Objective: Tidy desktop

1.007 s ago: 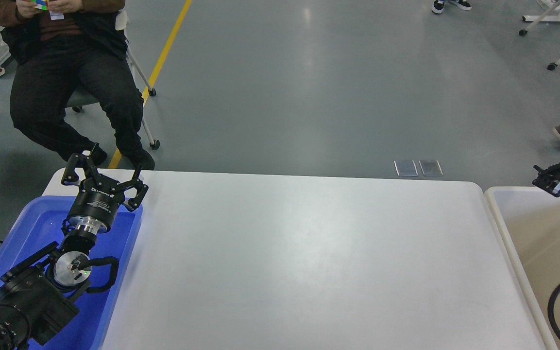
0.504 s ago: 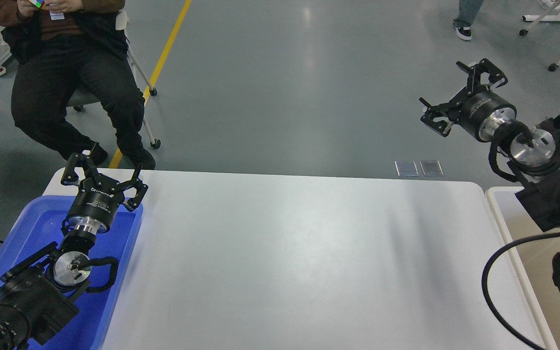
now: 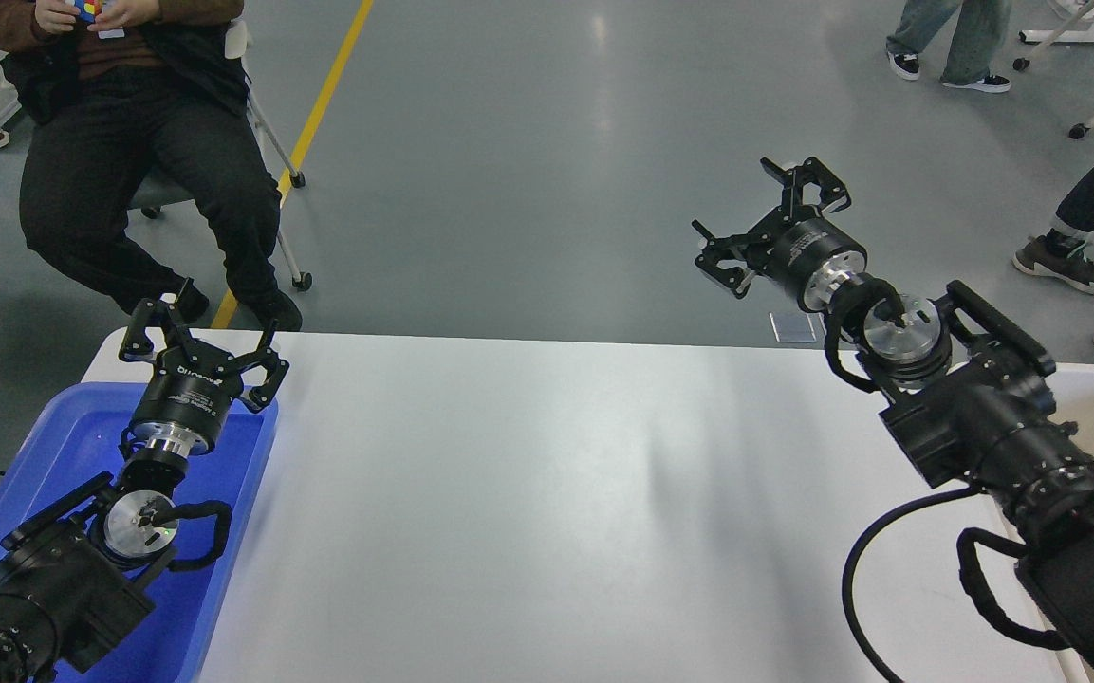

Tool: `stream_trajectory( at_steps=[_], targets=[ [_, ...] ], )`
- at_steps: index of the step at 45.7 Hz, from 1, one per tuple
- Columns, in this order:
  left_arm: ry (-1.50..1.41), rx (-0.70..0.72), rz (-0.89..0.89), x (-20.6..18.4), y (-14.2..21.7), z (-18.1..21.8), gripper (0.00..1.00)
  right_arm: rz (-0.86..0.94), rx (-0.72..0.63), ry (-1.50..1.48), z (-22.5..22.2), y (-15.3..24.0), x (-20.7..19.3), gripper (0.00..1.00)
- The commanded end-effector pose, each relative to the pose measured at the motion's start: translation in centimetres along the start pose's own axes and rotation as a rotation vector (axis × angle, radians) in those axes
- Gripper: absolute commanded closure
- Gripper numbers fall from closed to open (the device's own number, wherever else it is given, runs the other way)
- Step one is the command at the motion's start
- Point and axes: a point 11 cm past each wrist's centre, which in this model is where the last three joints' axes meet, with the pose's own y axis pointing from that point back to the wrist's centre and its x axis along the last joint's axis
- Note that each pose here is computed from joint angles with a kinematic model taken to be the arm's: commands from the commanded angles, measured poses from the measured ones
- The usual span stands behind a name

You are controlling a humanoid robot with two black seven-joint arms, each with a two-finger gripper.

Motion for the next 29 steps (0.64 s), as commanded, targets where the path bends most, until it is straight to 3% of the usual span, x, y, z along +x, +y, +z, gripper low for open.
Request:
stream_trajectory(
  at_steps=[1, 29],
  targets=[
    [0.000, 0.000, 0.000, 0.0, 0.0, 0.0, 0.00, -0.016, -0.057, -0.063, 4.9, 0.3, 1.3, 0.00],
    [0.000, 0.000, 0.000, 0.0, 0.0, 0.0, 0.00, -0.008, -0.077, -0.086, 6.7, 1.7, 3.9, 0.00]
  ],
)
